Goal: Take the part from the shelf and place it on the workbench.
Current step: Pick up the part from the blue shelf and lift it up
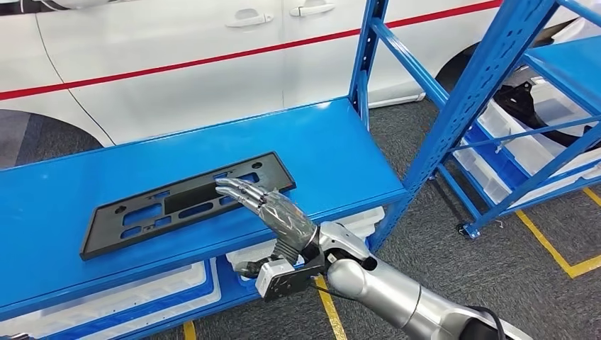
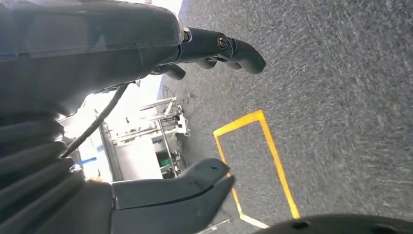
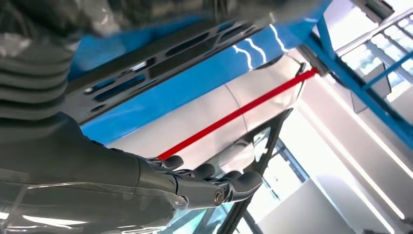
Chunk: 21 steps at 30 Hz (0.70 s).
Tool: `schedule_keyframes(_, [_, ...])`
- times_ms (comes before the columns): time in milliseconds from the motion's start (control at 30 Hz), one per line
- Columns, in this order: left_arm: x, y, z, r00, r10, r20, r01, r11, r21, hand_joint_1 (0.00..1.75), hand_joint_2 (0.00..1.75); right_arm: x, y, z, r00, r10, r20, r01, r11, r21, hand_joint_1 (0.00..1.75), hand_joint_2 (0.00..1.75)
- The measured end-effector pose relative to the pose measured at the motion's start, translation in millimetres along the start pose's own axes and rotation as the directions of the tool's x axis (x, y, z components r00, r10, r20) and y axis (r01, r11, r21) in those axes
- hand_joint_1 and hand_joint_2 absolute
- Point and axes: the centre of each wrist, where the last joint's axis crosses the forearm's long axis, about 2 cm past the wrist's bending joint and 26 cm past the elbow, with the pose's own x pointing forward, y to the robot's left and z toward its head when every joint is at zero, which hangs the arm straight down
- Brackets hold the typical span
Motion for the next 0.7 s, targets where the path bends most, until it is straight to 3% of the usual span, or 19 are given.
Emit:
schedule_keyframes(367, [0.6, 0.0, 0.1, 1.0, -0.022, -0.001, 0.022, 1.0, -0.001, 0.0, 0.0, 21.1, 24.6, -62.0, 0.999, -0.018, 0.05, 0.012, 0.992, 0.124, 0.0, 1.75])
schedule_keyframes(700, [0.1, -0.5, 0.0, 0.999, -0.032, -0.002, 0.032, 0.999, -0.001, 0.0, 0.0, 28.7, 34.6, -78.4, 0.997, -0.018, 0.069, 0.007, 0.986, 0.164, 0.0, 1.75])
